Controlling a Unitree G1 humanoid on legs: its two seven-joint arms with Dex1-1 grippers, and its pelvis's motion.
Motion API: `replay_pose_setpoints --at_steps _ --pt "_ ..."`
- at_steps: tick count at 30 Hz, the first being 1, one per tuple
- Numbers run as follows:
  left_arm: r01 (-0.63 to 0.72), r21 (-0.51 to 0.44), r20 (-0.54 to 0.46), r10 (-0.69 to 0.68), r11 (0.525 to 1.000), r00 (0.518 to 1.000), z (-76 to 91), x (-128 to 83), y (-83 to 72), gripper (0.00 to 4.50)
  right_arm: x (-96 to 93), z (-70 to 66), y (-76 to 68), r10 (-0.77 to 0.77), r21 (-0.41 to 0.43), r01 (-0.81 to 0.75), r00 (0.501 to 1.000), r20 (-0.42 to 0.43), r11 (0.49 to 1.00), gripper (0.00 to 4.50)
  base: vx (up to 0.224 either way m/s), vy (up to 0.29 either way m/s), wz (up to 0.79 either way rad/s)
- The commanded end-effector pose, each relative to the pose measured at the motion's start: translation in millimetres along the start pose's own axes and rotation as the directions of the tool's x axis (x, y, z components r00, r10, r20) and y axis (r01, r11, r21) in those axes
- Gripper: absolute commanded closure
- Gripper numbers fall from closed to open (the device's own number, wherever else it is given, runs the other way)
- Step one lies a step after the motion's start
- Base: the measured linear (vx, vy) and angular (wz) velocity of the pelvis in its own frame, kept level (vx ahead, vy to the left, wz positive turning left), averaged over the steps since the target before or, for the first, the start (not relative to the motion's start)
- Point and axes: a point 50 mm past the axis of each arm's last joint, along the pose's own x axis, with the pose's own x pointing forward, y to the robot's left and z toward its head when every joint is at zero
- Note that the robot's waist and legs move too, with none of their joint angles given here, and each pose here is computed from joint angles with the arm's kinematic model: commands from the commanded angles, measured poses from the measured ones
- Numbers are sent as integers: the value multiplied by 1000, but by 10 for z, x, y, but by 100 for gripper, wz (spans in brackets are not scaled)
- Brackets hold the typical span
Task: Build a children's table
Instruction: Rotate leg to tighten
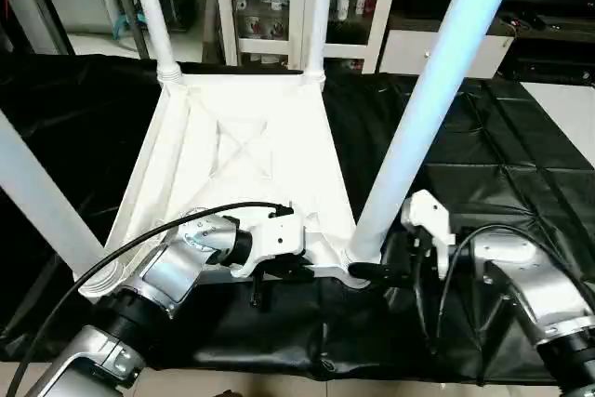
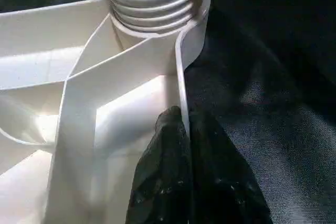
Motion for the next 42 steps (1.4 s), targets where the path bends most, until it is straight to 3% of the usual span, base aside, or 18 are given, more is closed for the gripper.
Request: replay_pose_setpoints --at_steps 1,19,28,31,34,38,40,41,42 --pt "138 -18 -31 -138 990 990 -100 201 -192 450 8 30 -16 18 -37 -18 1000 -2 999 35 0 0 0" --pt "132 -17 -58 -133 991 989 -133 181 -176 450 17 -34 -19 52 -61 -55 998 -41 997 174 0 0 0" --pt "115 -25 -75 -117 993 990 -159 173 -159 450 34 -62 -34 34 -47 -36 999 -34 998 186 0 0 0" --pt "51 -61 -63 -55 997 996 -148 189 -103 450 76 -147 -111 -99 -1 99 994 -52 995 187 0 0 0" --pt "-53 -123 -14 52 991 999 -81 240 4 450 147 -302 -171 -269 72 277 958 -102 958 188 0 0 0" --pt "-117 -163 26 123 980 992 -13 299 85 450 264 -373 -135 -348 144 361 931 -110 921 188 -14 0 -1" --pt "-219 -187 13 226 958 974 52 400 209 450 494 -430 -116 -498 203 520 854 -151 830 189 0 0 0" --pt "-219 -187 13 226 958 974 52 400 209 450 494 -430 -116 -498 203 520 854 -151 830 189 0 0 0" --pt "-253 -192 2 258 948 966 71 427 248 450 559 -445 -129 -551 231 578 816 -173 783 189 0 0 0"
